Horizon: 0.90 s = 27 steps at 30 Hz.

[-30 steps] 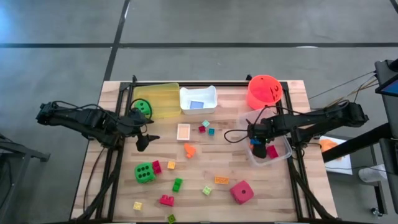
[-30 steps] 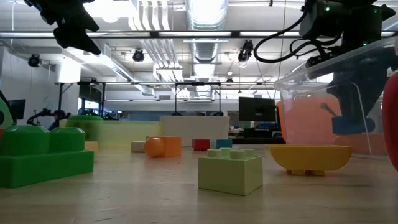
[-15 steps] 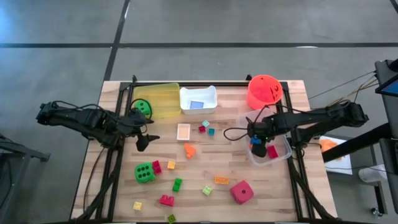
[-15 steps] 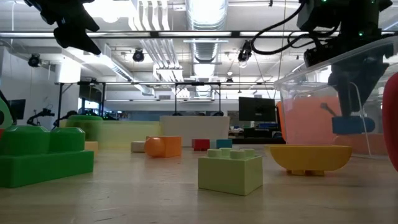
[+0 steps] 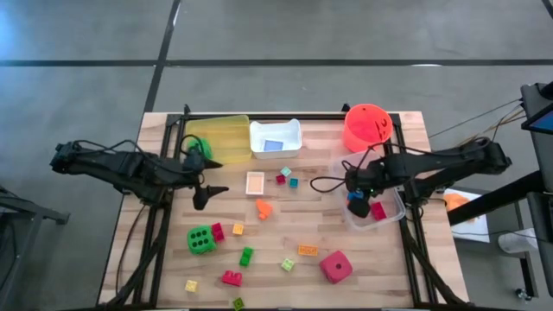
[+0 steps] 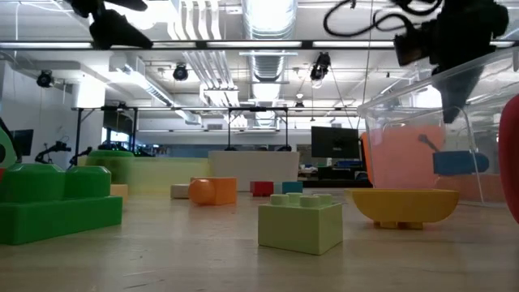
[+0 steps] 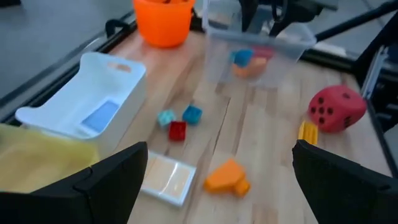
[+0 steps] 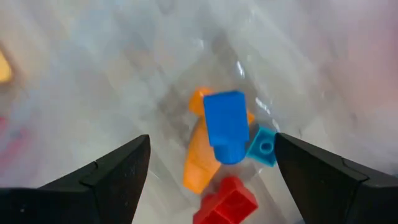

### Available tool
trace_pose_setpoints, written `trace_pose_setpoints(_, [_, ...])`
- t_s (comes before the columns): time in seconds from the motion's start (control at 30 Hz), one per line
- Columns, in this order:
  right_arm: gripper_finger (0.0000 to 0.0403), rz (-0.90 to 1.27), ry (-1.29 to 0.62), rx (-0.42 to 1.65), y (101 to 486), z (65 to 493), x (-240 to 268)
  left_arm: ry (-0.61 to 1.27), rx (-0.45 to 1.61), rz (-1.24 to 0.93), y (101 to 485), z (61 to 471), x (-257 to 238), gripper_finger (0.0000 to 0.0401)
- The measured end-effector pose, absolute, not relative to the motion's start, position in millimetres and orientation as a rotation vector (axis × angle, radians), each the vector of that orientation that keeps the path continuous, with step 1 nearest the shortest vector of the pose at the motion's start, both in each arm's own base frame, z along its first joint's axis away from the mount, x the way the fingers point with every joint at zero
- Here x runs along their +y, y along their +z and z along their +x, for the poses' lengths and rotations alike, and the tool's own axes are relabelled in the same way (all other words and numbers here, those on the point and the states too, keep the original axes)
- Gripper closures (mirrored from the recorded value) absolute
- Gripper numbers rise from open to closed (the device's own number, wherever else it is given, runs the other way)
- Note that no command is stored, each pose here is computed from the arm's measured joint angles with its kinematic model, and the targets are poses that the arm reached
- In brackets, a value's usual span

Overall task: Pick & Place Toys
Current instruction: Put the orange deck of cards into the white bin

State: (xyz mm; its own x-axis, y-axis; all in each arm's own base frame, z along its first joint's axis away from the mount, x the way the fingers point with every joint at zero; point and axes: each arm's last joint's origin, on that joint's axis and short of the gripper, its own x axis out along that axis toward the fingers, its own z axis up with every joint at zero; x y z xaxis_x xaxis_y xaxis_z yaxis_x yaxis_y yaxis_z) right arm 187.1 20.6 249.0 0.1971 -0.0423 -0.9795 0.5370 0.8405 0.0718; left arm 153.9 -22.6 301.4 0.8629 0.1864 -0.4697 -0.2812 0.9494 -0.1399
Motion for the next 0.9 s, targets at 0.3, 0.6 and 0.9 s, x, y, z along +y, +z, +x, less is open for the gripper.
trace_pose_setpoints(0.3, [0.0066, 0.322, -0.534, 1.111, 277.0, 193.1, 35.7, 0.046, 0.424, -0.254, 300.7, 165.9, -30.6, 0.0016])
trace_pose_setpoints(0.6, [0.0066, 0.384, -0.617, 0.957, 272.9, 200.3, 40.1, 0.151, 0.465, -0.364, 307.0, 198.1, -25.0, 0.0016])
trace_pose_setpoints(0.9, [0.0066, 0.420, -0.634, 0.707, 266.8, 222.3, 43.9, 0.531, 0.612, -0.593, 293.6, 233.6, 26.6, 0.0016])
